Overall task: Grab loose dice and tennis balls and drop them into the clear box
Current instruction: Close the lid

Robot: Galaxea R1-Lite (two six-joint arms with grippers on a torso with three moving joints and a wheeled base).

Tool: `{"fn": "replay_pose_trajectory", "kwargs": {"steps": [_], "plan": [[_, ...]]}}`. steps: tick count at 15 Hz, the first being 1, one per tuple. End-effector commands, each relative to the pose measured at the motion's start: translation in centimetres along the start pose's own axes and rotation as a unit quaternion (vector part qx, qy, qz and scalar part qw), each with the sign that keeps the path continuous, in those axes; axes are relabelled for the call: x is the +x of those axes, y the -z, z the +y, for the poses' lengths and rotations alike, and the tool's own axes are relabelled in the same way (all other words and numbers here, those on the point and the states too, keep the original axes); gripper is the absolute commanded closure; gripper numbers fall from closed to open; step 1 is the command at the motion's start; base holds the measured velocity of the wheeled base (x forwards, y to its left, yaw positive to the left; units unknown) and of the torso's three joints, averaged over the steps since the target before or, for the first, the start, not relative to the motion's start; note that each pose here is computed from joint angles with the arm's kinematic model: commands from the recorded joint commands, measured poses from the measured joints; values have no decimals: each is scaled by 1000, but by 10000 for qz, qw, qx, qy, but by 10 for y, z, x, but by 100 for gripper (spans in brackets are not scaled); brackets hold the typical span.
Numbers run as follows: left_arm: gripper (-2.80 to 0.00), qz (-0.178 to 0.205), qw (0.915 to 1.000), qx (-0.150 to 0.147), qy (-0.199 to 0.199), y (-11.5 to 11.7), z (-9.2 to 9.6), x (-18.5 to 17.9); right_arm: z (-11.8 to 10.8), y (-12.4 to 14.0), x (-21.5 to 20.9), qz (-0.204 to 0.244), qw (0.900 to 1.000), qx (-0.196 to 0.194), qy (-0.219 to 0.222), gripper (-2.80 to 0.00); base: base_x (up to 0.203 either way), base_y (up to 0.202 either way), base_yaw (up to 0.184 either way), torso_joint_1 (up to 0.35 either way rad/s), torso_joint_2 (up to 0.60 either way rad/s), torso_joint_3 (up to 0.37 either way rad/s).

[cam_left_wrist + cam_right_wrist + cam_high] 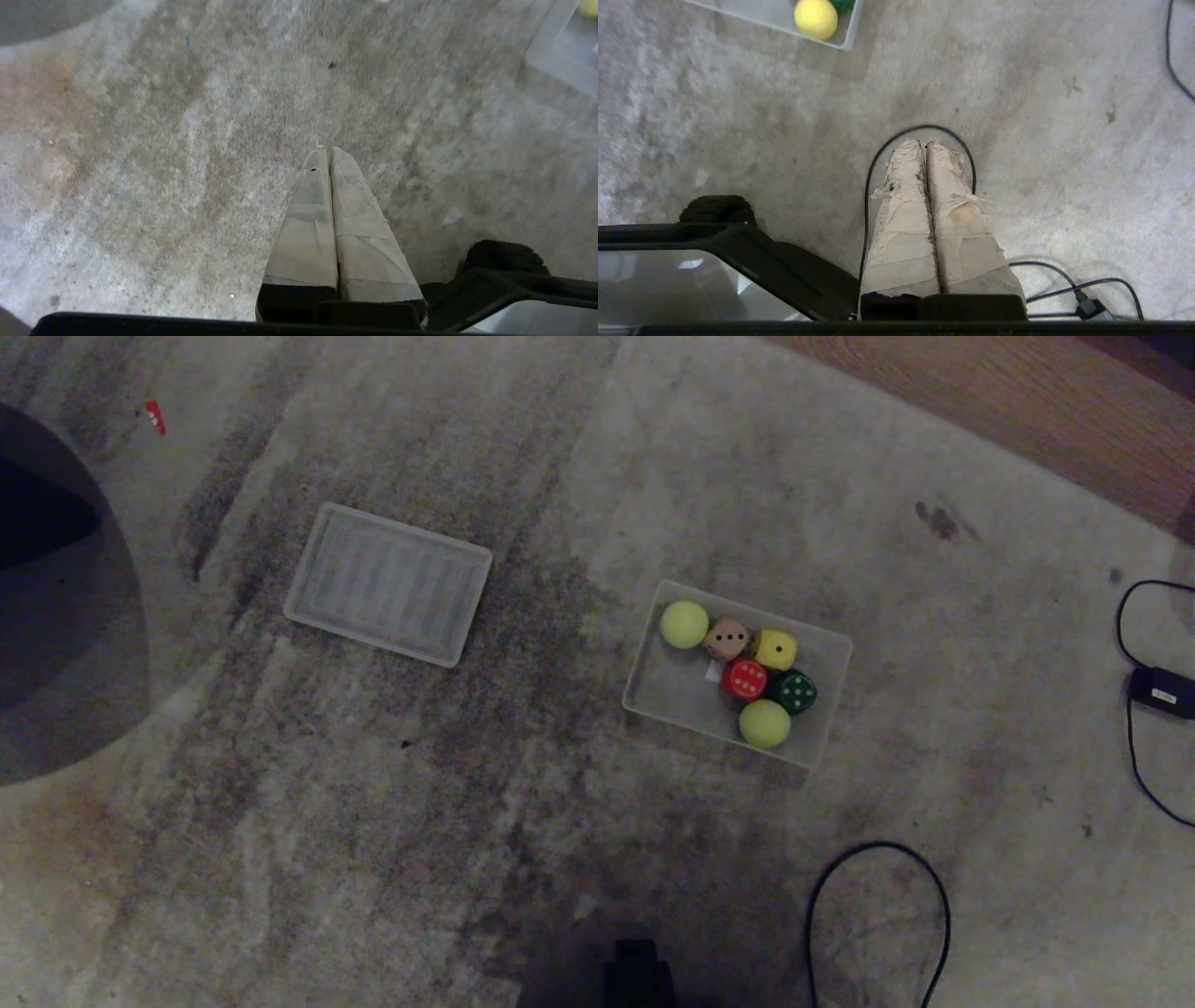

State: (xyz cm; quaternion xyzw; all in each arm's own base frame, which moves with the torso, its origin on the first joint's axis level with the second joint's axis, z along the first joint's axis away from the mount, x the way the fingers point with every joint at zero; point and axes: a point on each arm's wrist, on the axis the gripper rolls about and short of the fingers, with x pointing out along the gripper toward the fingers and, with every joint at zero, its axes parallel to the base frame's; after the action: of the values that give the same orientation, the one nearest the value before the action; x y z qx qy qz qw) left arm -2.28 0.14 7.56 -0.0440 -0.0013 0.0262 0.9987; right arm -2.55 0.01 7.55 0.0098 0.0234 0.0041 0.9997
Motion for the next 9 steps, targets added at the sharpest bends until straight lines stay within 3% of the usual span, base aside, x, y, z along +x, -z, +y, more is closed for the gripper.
{"fn": "replay_pose_trajectory", "kwargs": {"steps": [1, 9], "plan": [[0, 8, 10000, -27, -6, 0, 0, 0, 0, 0, 0, 16, 10000, -6, -3, 0, 0, 0, 0, 2, 2, 203], [0, 8, 10000, -35, -6, 0, 0, 0, 0, 0, 0, 12, 10000, -6, -3, 0, 0, 0, 0, 1, 3, 206]]}}
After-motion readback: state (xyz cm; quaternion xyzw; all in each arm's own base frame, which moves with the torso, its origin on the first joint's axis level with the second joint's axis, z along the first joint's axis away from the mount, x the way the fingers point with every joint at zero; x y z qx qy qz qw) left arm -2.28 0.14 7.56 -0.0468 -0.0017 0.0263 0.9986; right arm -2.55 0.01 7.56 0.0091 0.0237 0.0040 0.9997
